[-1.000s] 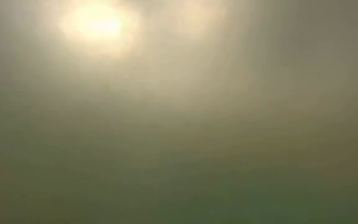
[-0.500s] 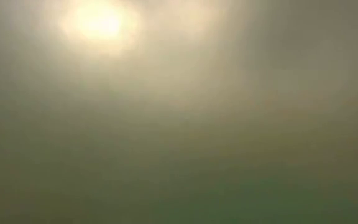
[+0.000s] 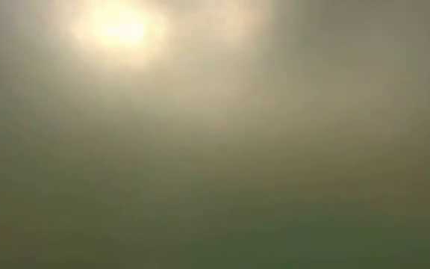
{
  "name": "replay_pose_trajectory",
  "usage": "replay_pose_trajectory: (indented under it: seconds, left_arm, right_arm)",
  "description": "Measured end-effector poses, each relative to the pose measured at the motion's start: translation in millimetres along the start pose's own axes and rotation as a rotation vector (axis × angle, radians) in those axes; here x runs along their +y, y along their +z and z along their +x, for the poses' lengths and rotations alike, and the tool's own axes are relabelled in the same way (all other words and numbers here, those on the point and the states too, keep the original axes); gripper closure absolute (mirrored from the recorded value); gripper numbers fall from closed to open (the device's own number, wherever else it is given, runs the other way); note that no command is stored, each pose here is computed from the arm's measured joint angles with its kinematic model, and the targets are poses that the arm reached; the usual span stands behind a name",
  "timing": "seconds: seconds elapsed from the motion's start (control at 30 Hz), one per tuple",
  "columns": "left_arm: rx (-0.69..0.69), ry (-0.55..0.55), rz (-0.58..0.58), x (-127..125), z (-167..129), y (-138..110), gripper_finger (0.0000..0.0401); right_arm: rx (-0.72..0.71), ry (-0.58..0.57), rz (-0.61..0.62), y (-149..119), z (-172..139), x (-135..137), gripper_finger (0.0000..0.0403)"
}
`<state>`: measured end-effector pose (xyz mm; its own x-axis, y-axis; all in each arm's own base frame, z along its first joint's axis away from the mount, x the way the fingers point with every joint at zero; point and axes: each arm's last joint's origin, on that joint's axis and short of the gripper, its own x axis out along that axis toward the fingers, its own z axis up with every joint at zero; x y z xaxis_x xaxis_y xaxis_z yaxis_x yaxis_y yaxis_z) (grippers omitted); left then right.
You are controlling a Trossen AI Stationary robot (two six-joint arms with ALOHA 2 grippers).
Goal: Sort silverware by color (type)
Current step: Put the black spoon into the orange bin
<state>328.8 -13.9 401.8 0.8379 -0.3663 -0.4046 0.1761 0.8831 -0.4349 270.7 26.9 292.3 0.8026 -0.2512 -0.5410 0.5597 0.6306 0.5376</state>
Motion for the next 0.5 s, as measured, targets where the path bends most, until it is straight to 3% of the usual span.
replay_pose_trajectory:
  seconds: [0.3, 0.43, 0.5]
  left_arm:
    - [0.054, 0.018, 0.03, 3, 1, -7, 0.0401]
    - [0.08, 0.025, 0.04, 4, 1, -11, 0.0401]
    - [0.085, 0.026, 0.05, 5, 1, -11, 0.0401]
  right_arm:
    - [-0.02, 0.028, 0.019, 1, 3, 4, 0.0307]
    - [-0.016, 0.026, 0.112, 0, 5, 4, 0.0307]
    - [-0.015, 0.023, 0.094, 0, 6, 3, 0.0307]
